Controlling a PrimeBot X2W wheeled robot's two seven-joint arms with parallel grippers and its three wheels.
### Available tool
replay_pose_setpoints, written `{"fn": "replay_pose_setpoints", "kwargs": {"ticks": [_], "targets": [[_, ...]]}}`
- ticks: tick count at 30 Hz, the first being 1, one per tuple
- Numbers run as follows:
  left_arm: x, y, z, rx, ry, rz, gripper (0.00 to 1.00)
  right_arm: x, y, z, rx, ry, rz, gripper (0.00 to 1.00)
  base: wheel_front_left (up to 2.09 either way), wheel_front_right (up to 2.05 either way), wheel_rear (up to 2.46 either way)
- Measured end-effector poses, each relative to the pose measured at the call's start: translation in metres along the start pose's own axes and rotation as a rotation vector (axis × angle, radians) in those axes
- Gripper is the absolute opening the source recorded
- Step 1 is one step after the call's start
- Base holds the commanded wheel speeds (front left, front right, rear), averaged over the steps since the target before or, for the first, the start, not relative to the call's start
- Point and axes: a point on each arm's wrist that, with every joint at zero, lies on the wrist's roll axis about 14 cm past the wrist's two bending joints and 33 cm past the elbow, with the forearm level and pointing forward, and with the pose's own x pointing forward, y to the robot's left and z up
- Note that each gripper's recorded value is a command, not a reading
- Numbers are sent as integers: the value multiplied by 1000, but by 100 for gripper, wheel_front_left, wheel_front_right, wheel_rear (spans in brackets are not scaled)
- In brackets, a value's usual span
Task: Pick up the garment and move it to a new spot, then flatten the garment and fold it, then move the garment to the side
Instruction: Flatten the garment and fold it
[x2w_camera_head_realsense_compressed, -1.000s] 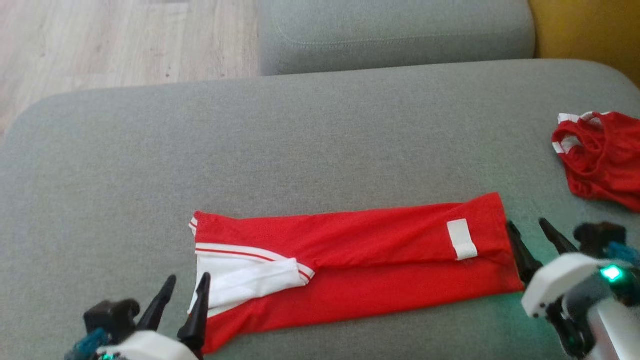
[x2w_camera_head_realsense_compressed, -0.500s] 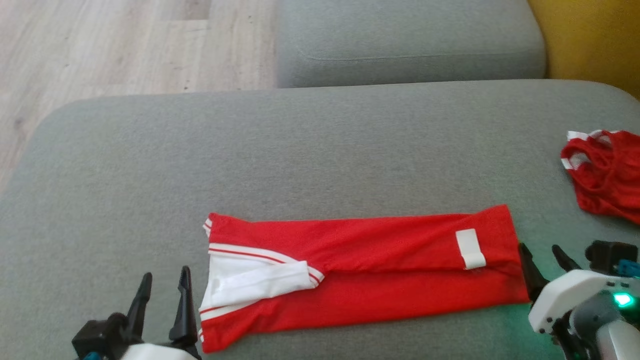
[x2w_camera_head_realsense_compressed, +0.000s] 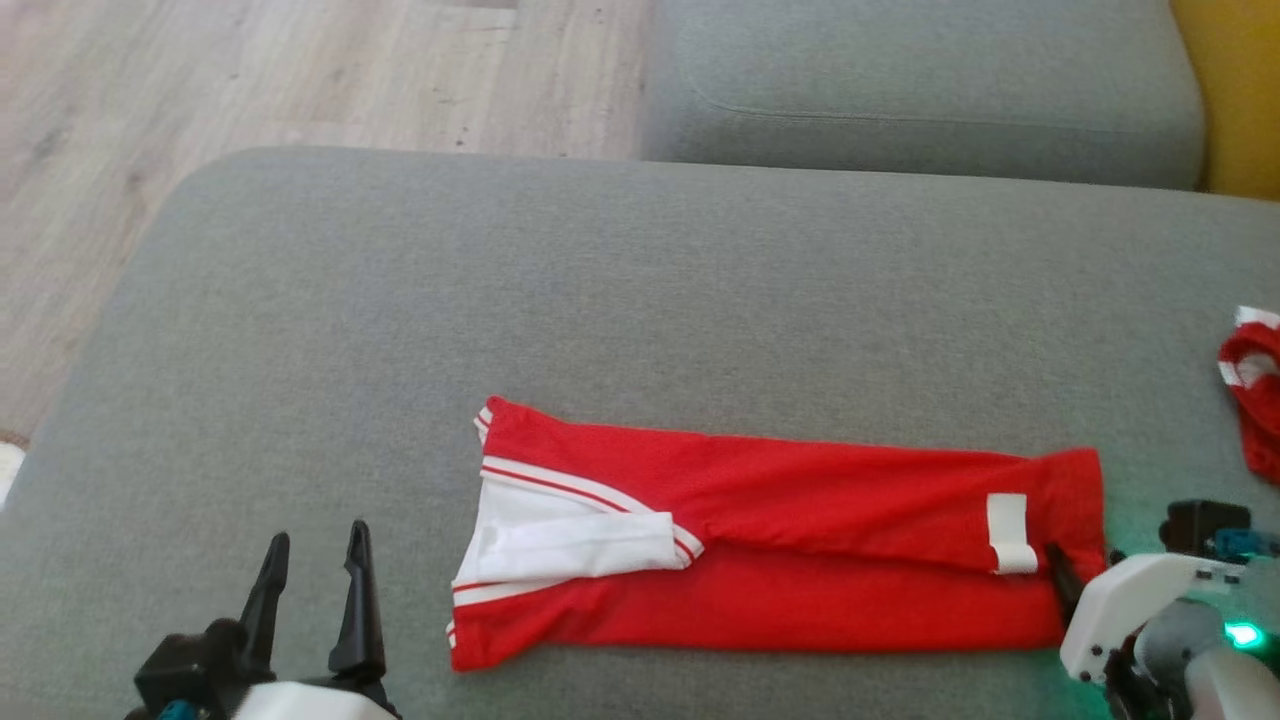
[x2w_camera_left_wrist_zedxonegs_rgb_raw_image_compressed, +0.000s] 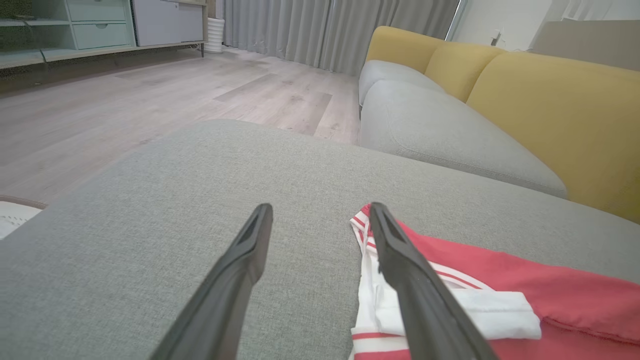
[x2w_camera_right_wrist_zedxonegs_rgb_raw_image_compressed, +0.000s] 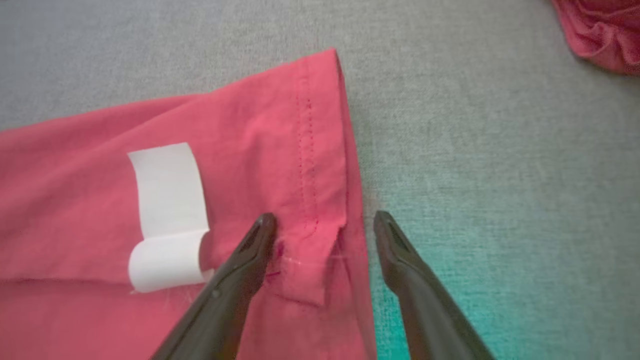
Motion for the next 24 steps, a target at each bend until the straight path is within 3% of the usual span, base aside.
{"fn": "replay_pose_setpoints", "kwargs": {"ticks": [4,5,7,8,9,18,24], "targets": [[-3,4,2,1,-7,17,100,2,2,-5,-2,24,3,100,0,0,0],[-3,4,2,1,-9,17,100,3,3,-5,-3,28,4,95,0,0,0],[-3,3,4,1,-13,13,100,4,4,-5,-5,32,6,44,0,0,0],[-3,2,4,2,-15,10,100,3,5,-6,-7,34,8,29,0,0,0],[-3,2,5,3,-15,7,100,3,6,-6,-8,33,11,0,0,0,0],[4,-17,7,17,-17,-58,100,-9,-12,9,35,-45,-29,0,0,0,0],[9,-37,8,26,-26,-123,100,-38,-69,36,69,-159,-148,0,0,0,0]]}}
